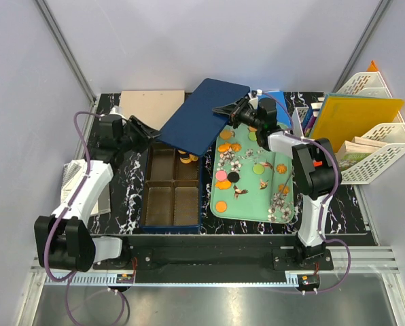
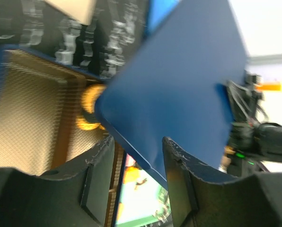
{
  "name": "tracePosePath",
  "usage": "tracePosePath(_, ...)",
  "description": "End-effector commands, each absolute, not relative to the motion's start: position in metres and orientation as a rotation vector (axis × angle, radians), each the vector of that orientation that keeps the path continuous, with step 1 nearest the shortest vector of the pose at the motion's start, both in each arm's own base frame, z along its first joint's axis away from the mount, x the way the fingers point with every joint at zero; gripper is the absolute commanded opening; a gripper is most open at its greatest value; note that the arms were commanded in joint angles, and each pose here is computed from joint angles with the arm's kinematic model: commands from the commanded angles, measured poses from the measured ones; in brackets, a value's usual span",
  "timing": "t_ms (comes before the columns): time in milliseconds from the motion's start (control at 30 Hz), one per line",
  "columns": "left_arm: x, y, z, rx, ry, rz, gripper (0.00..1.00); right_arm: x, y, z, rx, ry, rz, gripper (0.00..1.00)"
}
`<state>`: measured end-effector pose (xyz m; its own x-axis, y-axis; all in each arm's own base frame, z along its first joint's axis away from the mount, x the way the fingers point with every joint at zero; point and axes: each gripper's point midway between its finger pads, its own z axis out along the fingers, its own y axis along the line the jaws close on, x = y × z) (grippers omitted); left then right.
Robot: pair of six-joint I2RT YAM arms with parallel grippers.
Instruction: Pack the cookies
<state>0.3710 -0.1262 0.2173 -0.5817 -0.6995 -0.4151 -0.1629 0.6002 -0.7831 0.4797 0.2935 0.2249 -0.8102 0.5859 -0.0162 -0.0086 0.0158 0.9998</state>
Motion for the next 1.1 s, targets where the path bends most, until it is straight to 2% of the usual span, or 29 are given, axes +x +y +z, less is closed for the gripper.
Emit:
tracePosePath(0,0.355,-0.093,0.204,-0.744,2.129,-0.750,0.49,0.462,0.296,0.287,0.228,1.854,1.783,0.00)
tracePosePath(333,0.324,-0.046,0.161,-0.998,2.186,-0.502,0.48,0.443,0.307,0.283,0.016,1.998,1.654,0.00)
tracePosePath(600,0.326,-0.021,0.154,-1.035,2.229,-0.304,0.48,0.370,0.355,0.269,-0.251,2.148,1.752,0.00)
tracePosePath(767,0.322,-0.016,0.137,-1.131,2.243,-0.332,0.48,0.341,0.375,0.257,-0.357,2.188,1.810,0.00)
tracePosePath(1067,0.298,-0.017,0.114,-1.235,2.226,-0.386,0.47,0.327,0.381,0.233,-0.337,2.184,1.958,0.00)
